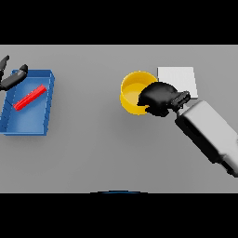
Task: Pick up the red beaker and tilt it to pour out 1 green nut into yellow bowl. Pick up the yellow bowl and place it on the metallic measuring scale.
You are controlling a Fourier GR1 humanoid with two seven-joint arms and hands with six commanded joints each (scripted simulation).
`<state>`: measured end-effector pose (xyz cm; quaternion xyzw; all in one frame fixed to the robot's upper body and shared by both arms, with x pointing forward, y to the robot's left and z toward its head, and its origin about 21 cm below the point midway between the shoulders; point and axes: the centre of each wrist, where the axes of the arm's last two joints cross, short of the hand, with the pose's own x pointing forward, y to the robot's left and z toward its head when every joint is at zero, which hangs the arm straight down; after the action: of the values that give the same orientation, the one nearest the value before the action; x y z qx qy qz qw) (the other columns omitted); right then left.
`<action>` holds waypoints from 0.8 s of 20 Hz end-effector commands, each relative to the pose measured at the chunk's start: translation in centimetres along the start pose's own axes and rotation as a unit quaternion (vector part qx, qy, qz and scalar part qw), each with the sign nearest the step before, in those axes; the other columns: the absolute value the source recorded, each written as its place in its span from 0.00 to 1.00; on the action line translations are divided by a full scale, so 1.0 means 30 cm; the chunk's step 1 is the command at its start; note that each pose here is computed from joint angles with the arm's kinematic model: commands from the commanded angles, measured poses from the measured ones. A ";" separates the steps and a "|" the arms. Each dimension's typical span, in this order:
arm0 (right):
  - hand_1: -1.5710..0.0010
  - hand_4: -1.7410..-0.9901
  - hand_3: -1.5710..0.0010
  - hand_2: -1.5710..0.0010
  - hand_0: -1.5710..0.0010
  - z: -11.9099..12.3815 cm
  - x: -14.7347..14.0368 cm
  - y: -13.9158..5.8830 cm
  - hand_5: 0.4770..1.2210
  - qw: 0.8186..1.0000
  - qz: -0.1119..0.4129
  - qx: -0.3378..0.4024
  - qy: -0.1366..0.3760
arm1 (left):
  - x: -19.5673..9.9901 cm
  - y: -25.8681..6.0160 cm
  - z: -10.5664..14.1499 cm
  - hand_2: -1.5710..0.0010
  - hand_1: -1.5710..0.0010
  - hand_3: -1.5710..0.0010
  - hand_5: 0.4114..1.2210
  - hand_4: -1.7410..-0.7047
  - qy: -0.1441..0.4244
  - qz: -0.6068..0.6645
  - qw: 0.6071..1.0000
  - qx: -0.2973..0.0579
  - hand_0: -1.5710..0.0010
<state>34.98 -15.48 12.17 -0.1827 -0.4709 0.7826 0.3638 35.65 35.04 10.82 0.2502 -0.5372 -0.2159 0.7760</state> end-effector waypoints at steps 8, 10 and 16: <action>0.00 0.00 0.27 0.02 0.00 0.047 -0.202 -0.047 1.00 0.994 -0.004 -0.069 0.087 | 0.025 0.005 0.012 1.00 1.00 1.00 0.40 0.87 0.020 0.012 1.000 0.010 1.00; 0.00 0.00 0.26 0.01 0.00 0.052 -0.251 -0.055 1.00 0.991 -0.009 -0.076 0.109 | 0.023 0.005 0.018 1.00 1.00 1.00 0.42 0.86 0.021 0.010 1.000 0.002 1.00; 0.00 0.00 0.26 0.03 0.00 0.043 -0.371 0.023 1.00 0.984 -0.041 -0.075 0.155 | 0.024 -0.004 0.031 1.00 1.00 1.00 0.45 0.85 0.034 0.013 0.999 0.007 1.00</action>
<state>41.33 -24.75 11.56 -0.3095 -0.4721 0.6917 0.4504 35.02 34.36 11.54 0.2554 -0.5152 -0.1932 0.7950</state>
